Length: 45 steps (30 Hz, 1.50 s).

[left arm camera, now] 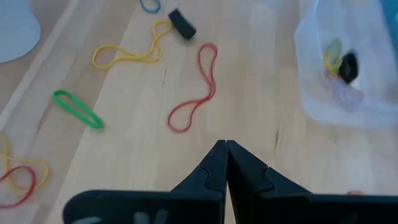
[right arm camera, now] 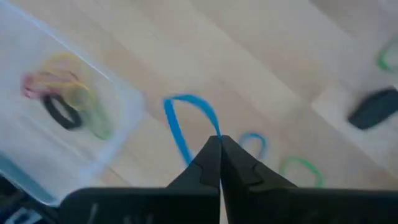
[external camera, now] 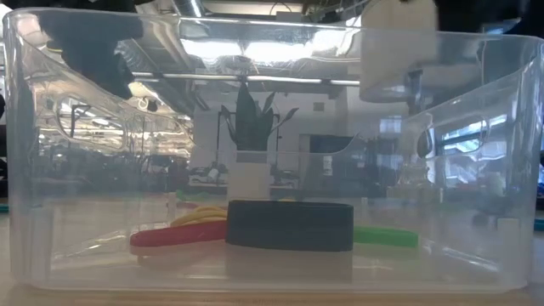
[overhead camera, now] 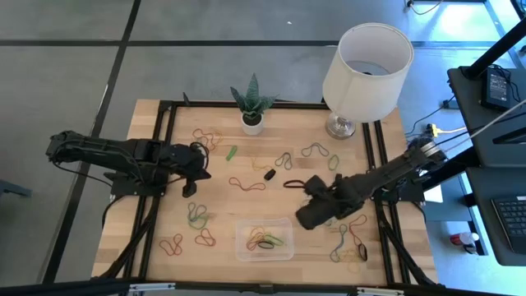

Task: Pick and place rubber bands into bin
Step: Put the blue rubber band into the transparent bin

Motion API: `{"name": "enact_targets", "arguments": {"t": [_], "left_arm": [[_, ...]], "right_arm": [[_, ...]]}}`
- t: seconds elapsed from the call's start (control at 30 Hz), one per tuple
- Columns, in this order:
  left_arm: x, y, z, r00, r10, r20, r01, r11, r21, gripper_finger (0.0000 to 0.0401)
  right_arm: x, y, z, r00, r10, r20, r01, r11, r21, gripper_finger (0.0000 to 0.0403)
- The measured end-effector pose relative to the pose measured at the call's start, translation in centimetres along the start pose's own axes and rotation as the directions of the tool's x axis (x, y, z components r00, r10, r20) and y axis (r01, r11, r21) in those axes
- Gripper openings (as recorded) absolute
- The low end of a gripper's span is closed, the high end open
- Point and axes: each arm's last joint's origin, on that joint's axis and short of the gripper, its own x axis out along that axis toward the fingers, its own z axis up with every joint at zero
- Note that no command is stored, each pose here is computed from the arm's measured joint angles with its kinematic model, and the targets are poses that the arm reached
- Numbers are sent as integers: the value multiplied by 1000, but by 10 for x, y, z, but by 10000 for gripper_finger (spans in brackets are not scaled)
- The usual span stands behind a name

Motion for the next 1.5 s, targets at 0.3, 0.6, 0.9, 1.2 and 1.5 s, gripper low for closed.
{"name": "enact_targets", "arguments": {"t": [0.3, 0.6, 0.9, 1.2, 1.5], "left_arm": [[0, 1, -3, 1000, 15, -27, -13, 998, 58, 3], [0, 1, -3, 1000, 16, -25, -14, 998, 66, 3], [0, 0, -3, 1000, -6, -29, 8, 998, 65, 3], [0, 0, -3, 1000, -6, -29, 8, 998, 65, 3], [0, 0, -3, 1000, -7, -30, 8, 998, 65, 3]], "right_arm": [[14, 99, 21, 998, 59, 29, -58, 998, -37, 0], [67, 160, 20, 997, 70, -23, -71, 997, -27, 0], [110, 153, 4, 974, -119, -192, 130, 990, 45, 0], [110, 152, 4, 972, -132, -193, 144, 988, 50, 37], [110, 152, 4, 972, -131, -194, 144, 988, 52, 95]]}}
